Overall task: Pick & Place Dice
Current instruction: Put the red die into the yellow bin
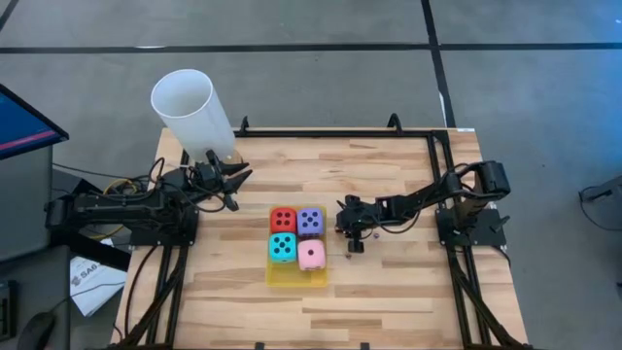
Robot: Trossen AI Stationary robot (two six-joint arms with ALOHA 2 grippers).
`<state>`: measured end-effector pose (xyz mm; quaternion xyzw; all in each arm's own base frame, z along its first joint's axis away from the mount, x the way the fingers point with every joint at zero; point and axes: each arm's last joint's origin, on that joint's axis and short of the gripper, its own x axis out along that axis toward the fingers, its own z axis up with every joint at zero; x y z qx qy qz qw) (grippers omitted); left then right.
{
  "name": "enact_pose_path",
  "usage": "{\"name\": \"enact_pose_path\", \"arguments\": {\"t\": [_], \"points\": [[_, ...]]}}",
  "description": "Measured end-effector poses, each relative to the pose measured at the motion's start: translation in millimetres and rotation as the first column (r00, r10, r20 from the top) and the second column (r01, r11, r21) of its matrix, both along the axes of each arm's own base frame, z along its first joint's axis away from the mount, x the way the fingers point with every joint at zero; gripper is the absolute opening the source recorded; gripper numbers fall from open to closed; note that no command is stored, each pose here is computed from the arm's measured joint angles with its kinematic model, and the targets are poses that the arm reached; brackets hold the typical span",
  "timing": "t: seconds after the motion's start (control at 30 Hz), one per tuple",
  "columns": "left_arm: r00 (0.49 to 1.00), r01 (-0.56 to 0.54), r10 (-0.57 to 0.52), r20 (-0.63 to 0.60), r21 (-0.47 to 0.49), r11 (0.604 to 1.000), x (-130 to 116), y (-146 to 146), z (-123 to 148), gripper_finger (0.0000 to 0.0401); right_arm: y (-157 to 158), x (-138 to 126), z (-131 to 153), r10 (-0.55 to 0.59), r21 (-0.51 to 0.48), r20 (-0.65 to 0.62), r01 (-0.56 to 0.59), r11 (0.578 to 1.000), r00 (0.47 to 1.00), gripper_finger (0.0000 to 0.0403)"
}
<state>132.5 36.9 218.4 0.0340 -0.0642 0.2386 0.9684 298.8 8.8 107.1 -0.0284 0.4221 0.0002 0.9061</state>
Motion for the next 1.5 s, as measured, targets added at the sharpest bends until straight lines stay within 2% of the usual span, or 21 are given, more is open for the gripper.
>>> {"name": "enact_pose_path", "arguments": {"t": [0.3, 0.43, 0.8, 1.03, 1.23, 1.5], "points": [[1.0, 0.0, 0.0, 0.0, 0.0, 1.0, 0.0, 0.0, 0.0, 0.009, 1.4, 4.2, 4.3, -0.007, 0.0, -0.008, 0.007, 1.0, 1.0, 0.0059], [1.0, 0.0, 0.0, 0.0, 0.0, 1.0, 0.0, 0.0, 0.0, 0.009, 4.8, 12.6, 14.7, 0.002, -0.002, -0.058, -0.002, 1.0, 0.998, 0.0058], [1.0, 0.0, 0.0, 0.0, 0.0, 1.0, 0.0, 0.0, 0.0, 0.009, 20.4, 32.2, 56.6, 0.046, -0.009, -0.216, -0.049, 0.999, 0.975, 0.0058], [1.0, 0.0, 0.0, 0.0, 0.0, 1.0, 0.0, 0.0, 0.0, 0.009, 29.9, 41.9, 87.0, 0.07, -0.011, -0.249, -0.075, 0.997, 0.966, 0.0058], [1.0, 0.0, 0.0, 0.0, 0.0, 1.0, 0.0, 0.0, 0.0, 0.009, 36.4, 51.3, 106.4, 0.101, -0.018, -0.192, -0.106, 0.994, 0.976, 0.0057], [1.0, 0.0, 0.0, 0.0, 0.0, 1.0, 0.0, 0.0, 0.0, 0.009, 37.3, 66.6, 118.5, 0.141, -0.048, -0.01, -0.142, 0.989, 0.99, 0.0057]]}}
